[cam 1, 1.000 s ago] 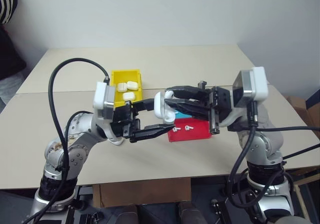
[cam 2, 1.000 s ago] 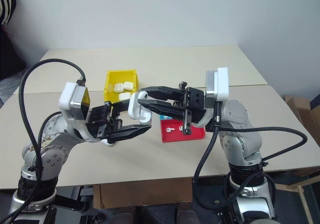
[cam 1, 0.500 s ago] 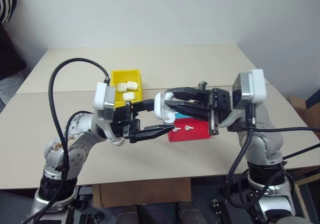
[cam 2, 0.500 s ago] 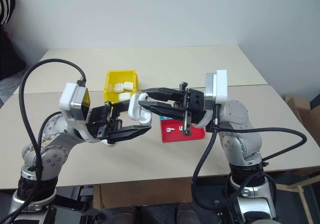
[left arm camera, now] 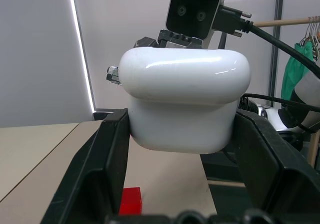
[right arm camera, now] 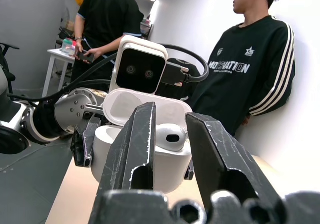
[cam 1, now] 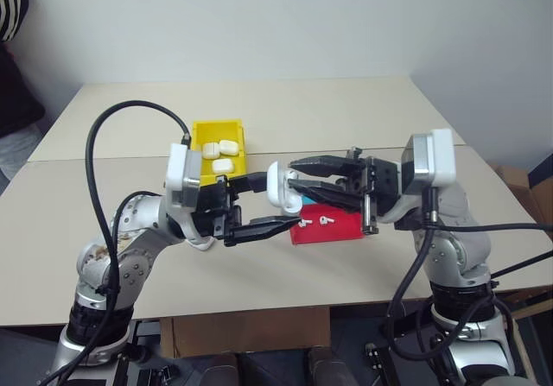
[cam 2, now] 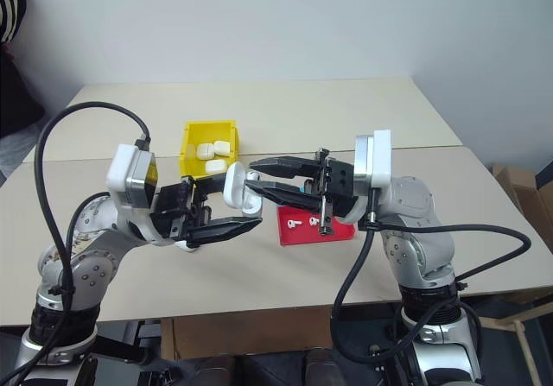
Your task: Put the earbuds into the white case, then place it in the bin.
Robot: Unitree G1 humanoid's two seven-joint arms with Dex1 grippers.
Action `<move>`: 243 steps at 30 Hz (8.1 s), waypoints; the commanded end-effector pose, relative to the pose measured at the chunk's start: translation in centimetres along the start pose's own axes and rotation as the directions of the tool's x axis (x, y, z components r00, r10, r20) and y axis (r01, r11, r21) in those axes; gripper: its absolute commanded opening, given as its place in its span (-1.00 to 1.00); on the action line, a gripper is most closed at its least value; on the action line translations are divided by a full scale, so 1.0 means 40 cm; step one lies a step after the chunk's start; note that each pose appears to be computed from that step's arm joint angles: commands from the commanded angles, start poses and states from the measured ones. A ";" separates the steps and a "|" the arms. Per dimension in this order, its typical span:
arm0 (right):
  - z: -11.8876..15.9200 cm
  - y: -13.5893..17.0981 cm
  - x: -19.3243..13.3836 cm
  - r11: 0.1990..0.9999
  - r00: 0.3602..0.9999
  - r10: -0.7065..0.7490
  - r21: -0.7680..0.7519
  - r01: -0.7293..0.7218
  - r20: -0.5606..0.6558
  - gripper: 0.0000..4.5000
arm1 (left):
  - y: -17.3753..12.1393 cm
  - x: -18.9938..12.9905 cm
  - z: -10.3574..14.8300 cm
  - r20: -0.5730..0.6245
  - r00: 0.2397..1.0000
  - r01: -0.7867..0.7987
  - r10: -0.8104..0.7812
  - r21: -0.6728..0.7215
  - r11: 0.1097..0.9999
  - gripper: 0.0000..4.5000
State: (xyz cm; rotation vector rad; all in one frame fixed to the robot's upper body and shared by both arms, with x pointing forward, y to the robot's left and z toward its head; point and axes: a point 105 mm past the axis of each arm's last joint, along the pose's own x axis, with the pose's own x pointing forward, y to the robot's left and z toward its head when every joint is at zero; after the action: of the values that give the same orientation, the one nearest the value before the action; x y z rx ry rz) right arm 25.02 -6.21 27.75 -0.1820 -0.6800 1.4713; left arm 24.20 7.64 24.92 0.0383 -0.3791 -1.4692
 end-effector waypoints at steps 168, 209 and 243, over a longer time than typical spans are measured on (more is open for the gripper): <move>-0.488 -0.208 -0.132 0.937 0.134 0.143 0.091 -0.337 -0.981 -0.10 | -0.036 -0.154 -0.036 -0.254 0.944 -0.190 0.212 0.108 0.976 0.23; -0.486 -0.207 -0.122 0.933 0.151 0.146 0.085 -0.350 -0.978 -0.65 | -0.064 -0.202 -0.112 -0.327 0.926 -0.174 0.189 0.075 0.982 0.23; 0.174 -0.139 -0.052 0.936 0.935 -0.344 0.050 0.348 -0.085 -0.65 | 0.042 0.009 -0.011 -0.013 0.999 -0.044 0.045 0.075 0.996 0.23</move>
State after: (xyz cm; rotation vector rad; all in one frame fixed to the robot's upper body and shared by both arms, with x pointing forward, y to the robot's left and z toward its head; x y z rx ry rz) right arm 28.29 -11.23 34.51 -0.0869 -0.5098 1.1186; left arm 26.43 7.66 24.18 0.0960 -0.3859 -1.3871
